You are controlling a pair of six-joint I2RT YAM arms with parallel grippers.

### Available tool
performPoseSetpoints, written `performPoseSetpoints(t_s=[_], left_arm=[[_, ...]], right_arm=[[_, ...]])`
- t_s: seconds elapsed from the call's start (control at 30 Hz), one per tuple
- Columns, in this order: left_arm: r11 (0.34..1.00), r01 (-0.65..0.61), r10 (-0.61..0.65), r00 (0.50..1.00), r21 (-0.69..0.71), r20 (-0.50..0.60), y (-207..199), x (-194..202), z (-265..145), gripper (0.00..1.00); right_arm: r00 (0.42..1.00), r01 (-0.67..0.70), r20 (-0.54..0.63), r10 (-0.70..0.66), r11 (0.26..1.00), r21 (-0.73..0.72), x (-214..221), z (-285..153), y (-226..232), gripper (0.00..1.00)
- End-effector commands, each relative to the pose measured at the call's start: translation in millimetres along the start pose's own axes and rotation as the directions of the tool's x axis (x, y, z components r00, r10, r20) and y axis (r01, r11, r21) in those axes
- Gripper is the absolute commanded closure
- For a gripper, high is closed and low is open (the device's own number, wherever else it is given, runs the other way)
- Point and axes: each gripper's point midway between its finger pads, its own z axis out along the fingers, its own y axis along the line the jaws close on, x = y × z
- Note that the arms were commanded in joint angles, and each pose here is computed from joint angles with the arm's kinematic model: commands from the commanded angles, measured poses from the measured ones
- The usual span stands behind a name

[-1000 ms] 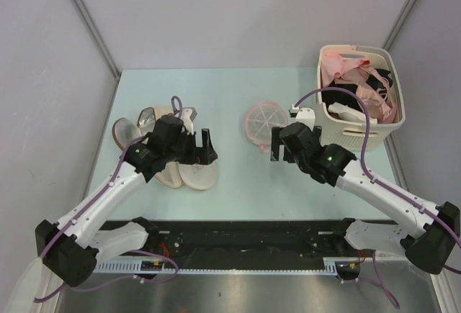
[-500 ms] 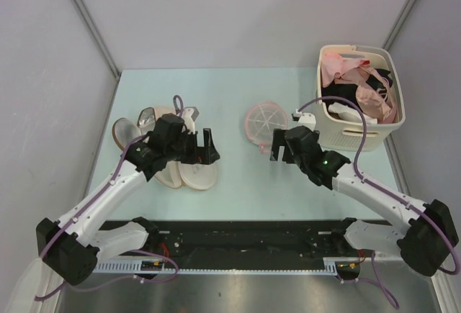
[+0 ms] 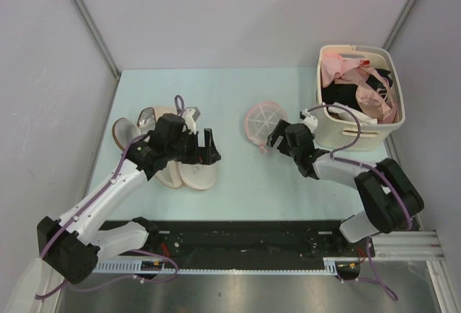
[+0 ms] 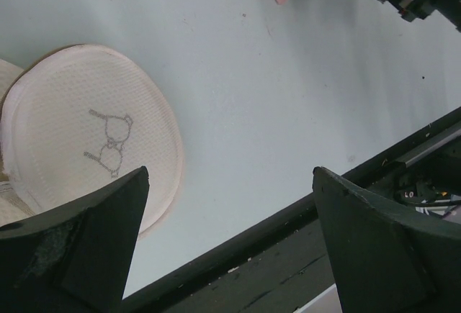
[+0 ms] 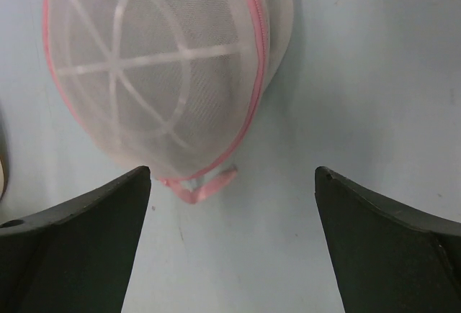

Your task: Unzip the laundry bag and remove the bra

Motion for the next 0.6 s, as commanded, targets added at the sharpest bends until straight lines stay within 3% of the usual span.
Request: performPoseSetpoints(t_s=[0.0, 0.1, 0.17, 0.2, 0.23, 0.27, 0.3, 0.57], left_arm=[[1.000, -0.015, 0.014, 0.999, 0.023, 0.051, -9, -12, -15, 0.00], [1.000, -0.012, 0.011, 0.999, 0.019, 0.042, -7, -9, -16, 0.00], [1.000, -0.011, 0.010, 0.999, 0.023, 0.046, -8, -8, -19, 0.00], [1.000, -0.012, 0.011, 0.999, 0.019, 0.050, -7, -9, -20, 0.00], [1.000, -0.012, 0.011, 0.998, 0.015, 0.055, -7, -9, -21, 0.00], [1.000, -0.013, 0.012, 0.998, 0.011, 0.055, -6, -8, -23, 0.00], [1.000, -0.013, 0.013, 0.998, -0.002, 0.058, -3, -8, -22, 0.00], [0.997, 0.017, -0.019, 1.000, 0.071, 0.023, -13, 0, -6, 0.00]], right_arm=[[0.985, -0.153, 0.061, 0.160, 0.983, -0.098, -15, 25, 26, 0.00], [0.983, -0.171, 0.052, 0.176, 0.982, -0.077, -5, 41, 26, 0.03], [0.978, -0.197, 0.056, 0.202, 0.977, -0.086, -5, 44, 29, 0.24], [0.978, -0.192, 0.065, 0.200, 0.975, -0.113, -7, 39, 40, 0.40], [0.981, -0.168, 0.079, 0.179, 0.978, -0.126, -9, 34, 46, 0.72], [0.983, -0.148, 0.092, 0.161, 0.980, -0.133, -9, 28, 52, 0.90], [0.981, -0.128, 0.124, 0.148, 0.980, -0.154, -14, 15, 65, 1.00], [0.996, -0.024, 0.077, 0.037, 0.988, -0.155, -1, -50, 77, 1.00]])
